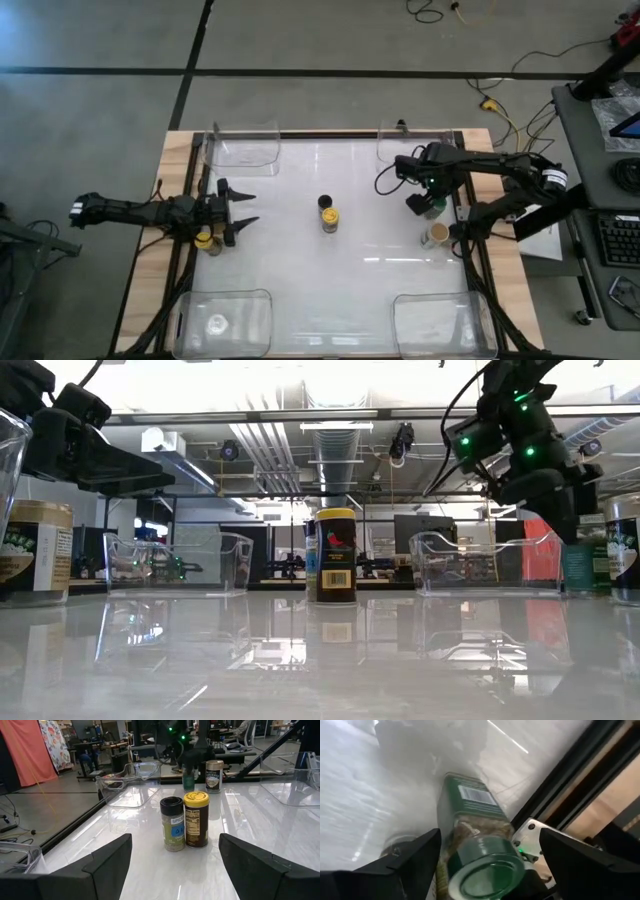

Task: Sort spices by type
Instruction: Put the right green seasoning bottle into the top right transparent bin, then put the right yellow seasoning bottle into the bottom right transparent bin

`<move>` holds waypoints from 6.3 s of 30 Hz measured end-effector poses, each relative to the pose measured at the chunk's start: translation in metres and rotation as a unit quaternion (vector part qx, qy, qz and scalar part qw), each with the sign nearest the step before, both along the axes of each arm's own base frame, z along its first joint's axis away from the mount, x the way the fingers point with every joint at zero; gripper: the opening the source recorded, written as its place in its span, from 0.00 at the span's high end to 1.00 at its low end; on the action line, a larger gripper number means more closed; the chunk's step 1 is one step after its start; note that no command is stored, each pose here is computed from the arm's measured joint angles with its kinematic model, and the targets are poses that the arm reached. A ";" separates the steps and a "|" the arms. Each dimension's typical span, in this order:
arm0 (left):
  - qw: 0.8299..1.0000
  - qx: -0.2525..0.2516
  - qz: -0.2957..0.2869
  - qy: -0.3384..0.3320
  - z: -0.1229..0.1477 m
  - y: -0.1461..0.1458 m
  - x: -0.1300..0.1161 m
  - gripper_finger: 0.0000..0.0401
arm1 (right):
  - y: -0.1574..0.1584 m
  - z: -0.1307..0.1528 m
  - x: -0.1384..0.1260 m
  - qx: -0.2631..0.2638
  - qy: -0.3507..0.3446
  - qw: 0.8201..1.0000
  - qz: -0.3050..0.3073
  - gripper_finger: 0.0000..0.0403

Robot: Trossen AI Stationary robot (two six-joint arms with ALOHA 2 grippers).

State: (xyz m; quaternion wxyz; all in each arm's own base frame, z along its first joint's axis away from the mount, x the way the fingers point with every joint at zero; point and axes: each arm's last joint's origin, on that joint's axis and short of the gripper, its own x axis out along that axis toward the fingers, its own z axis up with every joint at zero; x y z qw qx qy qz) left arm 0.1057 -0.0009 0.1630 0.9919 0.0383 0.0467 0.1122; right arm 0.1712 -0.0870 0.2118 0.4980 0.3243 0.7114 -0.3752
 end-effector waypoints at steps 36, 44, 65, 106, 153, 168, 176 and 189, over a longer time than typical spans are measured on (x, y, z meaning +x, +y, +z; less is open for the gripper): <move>1.000 0.000 0.000 0.000 0.000 0.000 0.000 0.29 | 0.004 -0.016 -0.005 0.016 -0.060 0.988 -0.140 0.41; 1.000 0.000 0.000 0.000 0.000 0.000 0.000 0.29 | 0.002 -0.017 -0.002 0.008 -0.075 0.988 -0.134 0.32; 1.000 0.000 0.000 0.000 0.000 0.000 0.000 0.29 | -0.025 0.104 0.017 -0.101 -0.168 0.972 -0.130 0.53; 1.000 0.000 0.000 0.000 0.000 0.000 0.000 0.29 | -0.130 0.038 -0.058 -0.114 -0.100 0.917 -0.369 0.53; 1.000 0.000 0.000 0.000 0.000 0.000 0.000 0.29 | -0.172 -0.004 0.026 0.005 -0.124 0.934 -0.334 0.50; 1.000 0.000 0.000 0.000 0.000 0.000 0.000 0.29 | -0.170 0.000 0.025 0.002 -0.129 0.931 -0.342 0.47; 1.000 0.000 0.000 0.000 0.000 0.000 0.000 0.29 | -0.170 0.000 0.025 0.002 -0.129 0.931 -0.342 0.46; 1.000 0.000 0.000 0.000 0.000 0.000 0.000 0.29 | -0.170 0.001 0.026 0.000 -0.129 0.932 -0.340 0.31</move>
